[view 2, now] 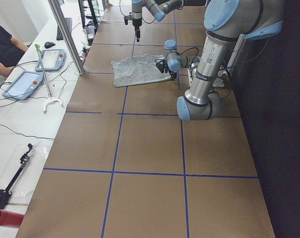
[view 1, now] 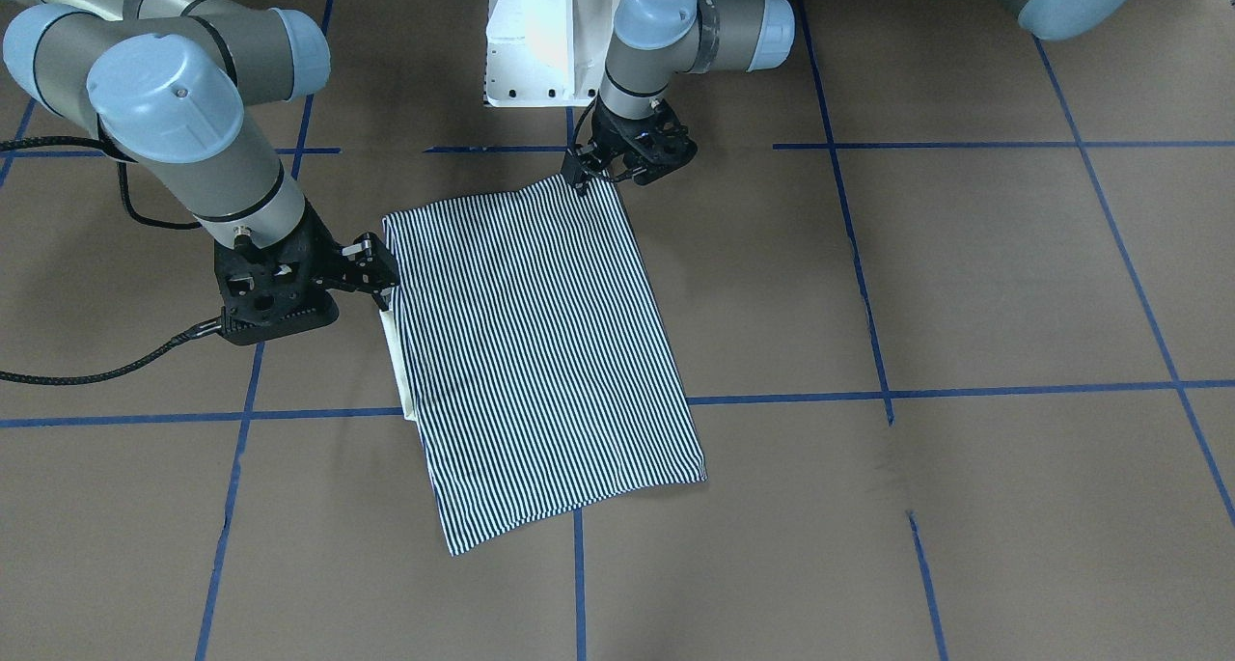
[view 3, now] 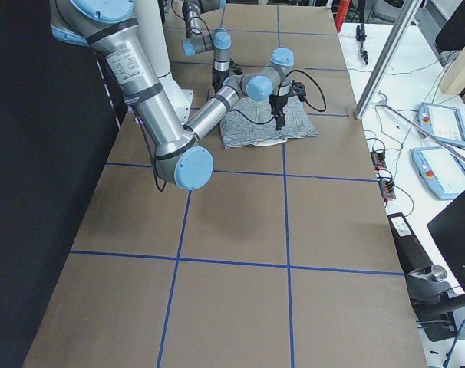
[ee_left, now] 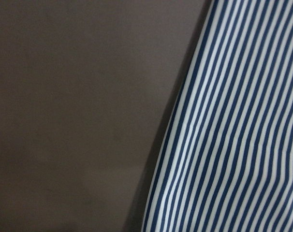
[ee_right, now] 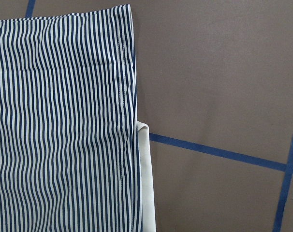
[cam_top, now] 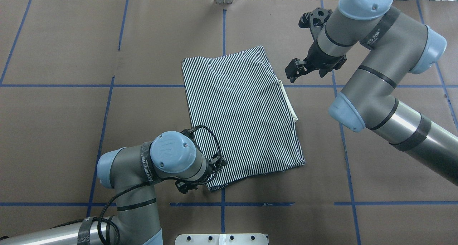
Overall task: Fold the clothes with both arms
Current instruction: 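Move the right gripper down to the shirt's near corner beside the left gripper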
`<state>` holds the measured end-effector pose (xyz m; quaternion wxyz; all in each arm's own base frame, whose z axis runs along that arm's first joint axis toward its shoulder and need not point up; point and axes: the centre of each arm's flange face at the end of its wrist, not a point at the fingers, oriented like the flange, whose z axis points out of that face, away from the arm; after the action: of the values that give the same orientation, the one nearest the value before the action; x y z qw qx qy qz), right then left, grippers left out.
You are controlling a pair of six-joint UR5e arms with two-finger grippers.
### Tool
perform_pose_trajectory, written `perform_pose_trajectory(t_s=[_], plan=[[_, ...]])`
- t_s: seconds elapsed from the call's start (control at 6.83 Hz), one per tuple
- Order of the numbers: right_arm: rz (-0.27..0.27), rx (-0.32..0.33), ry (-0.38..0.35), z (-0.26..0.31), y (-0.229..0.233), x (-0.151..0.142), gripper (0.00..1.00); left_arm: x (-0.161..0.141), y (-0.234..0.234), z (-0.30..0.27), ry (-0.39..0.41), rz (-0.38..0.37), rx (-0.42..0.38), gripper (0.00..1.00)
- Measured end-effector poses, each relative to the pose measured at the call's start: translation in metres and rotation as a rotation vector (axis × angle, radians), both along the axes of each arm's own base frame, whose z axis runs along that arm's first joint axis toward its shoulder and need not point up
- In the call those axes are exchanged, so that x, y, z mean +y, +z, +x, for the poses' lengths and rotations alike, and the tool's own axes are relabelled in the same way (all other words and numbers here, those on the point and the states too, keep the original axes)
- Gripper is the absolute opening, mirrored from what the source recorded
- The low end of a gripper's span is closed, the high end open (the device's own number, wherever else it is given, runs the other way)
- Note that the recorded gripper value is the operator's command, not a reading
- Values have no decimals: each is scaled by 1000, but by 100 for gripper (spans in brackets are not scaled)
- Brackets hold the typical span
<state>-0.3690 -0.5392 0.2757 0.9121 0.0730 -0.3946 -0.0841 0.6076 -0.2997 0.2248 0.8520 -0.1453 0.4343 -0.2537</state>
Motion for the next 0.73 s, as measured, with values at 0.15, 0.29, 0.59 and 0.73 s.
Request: perform_pose_trajectory(t_s=[0.15, 0.29, 0.59, 0.73], plan=[[0, 0, -1, 0, 1, 0, 100, 0, -1, 2, -9, -7, -9, 87], [0, 0, -1, 0, 1, 0, 100, 2, -2, 4, -12, -10, -11, 86], [2, 1, 0, 0, 1, 0, 100, 9, -4, 11, -10, -23, -12, 76], [4, 1, -1, 0, 1, 0, 100, 12, -5, 14, -11, -31, -13, 63]])
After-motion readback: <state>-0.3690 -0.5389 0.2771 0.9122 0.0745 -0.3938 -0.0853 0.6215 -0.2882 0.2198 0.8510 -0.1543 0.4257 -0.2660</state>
